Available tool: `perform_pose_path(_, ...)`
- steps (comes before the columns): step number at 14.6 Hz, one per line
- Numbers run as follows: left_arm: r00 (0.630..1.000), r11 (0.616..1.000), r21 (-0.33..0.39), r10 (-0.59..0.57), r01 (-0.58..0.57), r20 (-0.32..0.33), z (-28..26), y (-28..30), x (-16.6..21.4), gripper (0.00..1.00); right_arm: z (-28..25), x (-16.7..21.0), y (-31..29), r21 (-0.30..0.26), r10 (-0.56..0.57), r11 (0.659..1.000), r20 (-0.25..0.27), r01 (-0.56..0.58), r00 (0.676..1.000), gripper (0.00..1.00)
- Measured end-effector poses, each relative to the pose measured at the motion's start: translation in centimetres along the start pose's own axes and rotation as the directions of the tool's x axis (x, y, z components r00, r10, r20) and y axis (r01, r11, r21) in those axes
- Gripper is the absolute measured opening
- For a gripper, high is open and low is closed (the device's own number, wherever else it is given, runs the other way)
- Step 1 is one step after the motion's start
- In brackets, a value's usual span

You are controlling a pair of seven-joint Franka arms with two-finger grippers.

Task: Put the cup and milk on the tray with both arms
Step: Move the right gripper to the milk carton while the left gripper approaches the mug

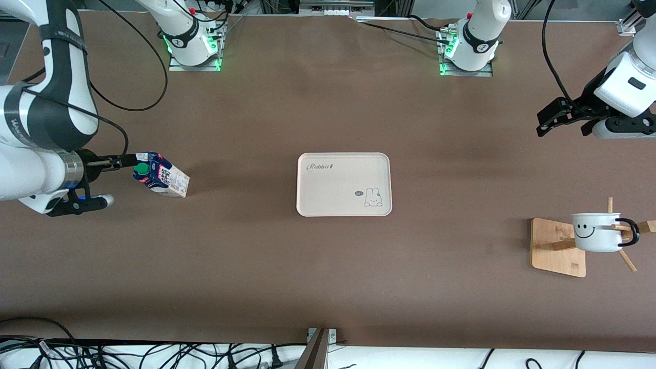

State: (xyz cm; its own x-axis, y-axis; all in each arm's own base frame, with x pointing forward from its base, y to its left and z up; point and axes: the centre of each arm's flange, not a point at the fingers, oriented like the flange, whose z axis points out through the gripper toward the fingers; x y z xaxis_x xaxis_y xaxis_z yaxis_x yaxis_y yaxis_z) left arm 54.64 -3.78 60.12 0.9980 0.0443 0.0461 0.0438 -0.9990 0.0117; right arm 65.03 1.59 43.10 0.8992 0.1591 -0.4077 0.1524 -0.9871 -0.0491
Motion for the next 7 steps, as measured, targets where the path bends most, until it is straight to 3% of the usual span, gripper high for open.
perform_pose_path(2,1.000,0.999,0.018,0.028,-0.028,0.005,0.4,1.1,-0.2,1.00,1.1,0.5,1.5,0.101,0.020,0.995,0.001,-0.020,1.000,1.00)
perform_pose_path(4,0.995,0.990,0.101,0.098,-0.098,0.006,0.7,4.6,-0.9,1.00,2.3,0.8,4.4,0.174,0.050,0.983,0.008,-0.051,0.999,1.00)
perform_pose_path(7,0.995,0.987,0.123,0.101,-0.100,0.001,0.6,5.7,-1.2,1.00,3.8,1.3,5.8,0.203,0.066,0.977,0.007,-0.066,0.998,1.00)
